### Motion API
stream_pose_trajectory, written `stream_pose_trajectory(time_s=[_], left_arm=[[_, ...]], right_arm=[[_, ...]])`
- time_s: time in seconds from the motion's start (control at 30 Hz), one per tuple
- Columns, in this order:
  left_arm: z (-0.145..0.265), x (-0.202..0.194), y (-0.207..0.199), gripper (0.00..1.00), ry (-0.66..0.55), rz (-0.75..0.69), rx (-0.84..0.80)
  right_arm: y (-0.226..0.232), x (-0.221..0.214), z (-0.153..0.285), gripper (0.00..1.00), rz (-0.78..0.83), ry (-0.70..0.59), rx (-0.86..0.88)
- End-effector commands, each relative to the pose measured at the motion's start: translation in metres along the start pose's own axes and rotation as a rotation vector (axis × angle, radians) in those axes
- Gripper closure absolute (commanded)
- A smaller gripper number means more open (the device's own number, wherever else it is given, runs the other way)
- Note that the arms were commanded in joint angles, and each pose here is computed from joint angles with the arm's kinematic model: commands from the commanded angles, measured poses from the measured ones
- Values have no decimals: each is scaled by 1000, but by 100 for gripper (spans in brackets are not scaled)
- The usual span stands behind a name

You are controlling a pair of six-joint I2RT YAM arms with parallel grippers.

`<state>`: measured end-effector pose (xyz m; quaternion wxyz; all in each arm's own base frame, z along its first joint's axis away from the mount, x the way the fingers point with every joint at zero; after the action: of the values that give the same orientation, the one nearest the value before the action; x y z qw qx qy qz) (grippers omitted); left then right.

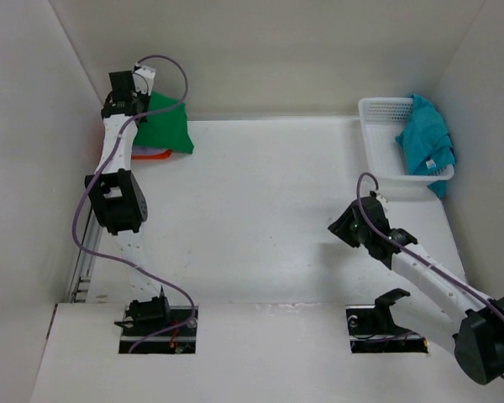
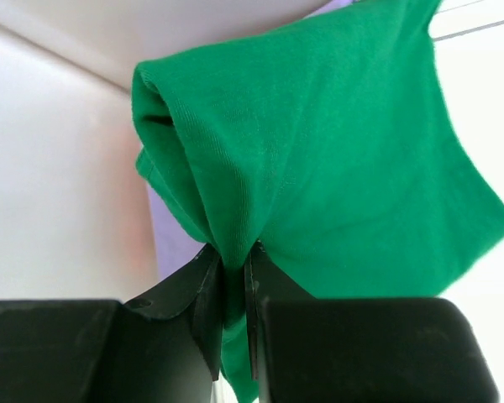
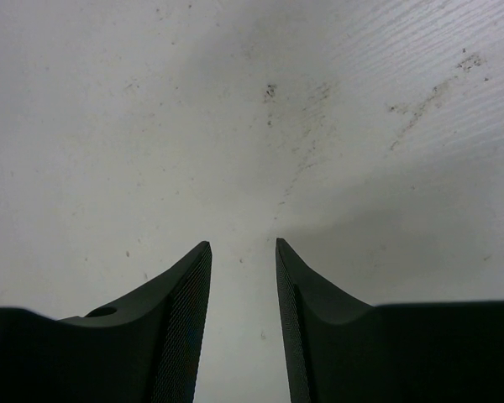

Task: Fold and stack the t-shirts
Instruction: Put the neatly folded tshirt into the corner of the board with the left arm

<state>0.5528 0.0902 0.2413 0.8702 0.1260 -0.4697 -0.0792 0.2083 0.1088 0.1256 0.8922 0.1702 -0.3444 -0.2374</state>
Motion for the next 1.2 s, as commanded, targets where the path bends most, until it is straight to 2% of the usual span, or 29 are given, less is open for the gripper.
stream_pose_trajectory(time_s=[0.0,0.23,0.43,0.53,0.67,0.77,0.9,1.07,1.17], left_arm=[[33,46,22,100,-149,80,-38],[36,57,38,100,-181,153,-106],[-5,20,34,100,-65,99,-111],[-28,-4,43,97,-8,95,-68],[-50,-22,69,89,19,109,21],[-57,-22,95,83,-7,108,136],[-59,-10,120,84,-77,79,262],[-63,-9,122,86,-91,36,282],[-65,-8,120,81,-96,26,271]], right_arm=[[6,9,-1,59,10,-28,10],[7,10,-3,58,18,-21,2],[11,10,-7,57,41,-1,-4],[14,12,-9,56,55,5,-5],[16,13,-12,55,67,13,-12],[20,14,-16,55,73,26,-14],[28,15,-22,54,96,47,-16],[40,13,-28,54,120,73,-6],[44,10,-31,53,129,86,0]])
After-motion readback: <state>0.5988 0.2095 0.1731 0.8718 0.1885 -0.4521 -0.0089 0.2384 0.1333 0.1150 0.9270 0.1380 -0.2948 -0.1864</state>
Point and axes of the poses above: each gripper's point midway between its finger pads, its own z axis back along the fingers, its own y axis along the line the jaws close on, x = y × z, the point moved 6 cm from there along z, back along the fingers, and after that the axes turned 5 degrees about z, right-handed, at the moved point
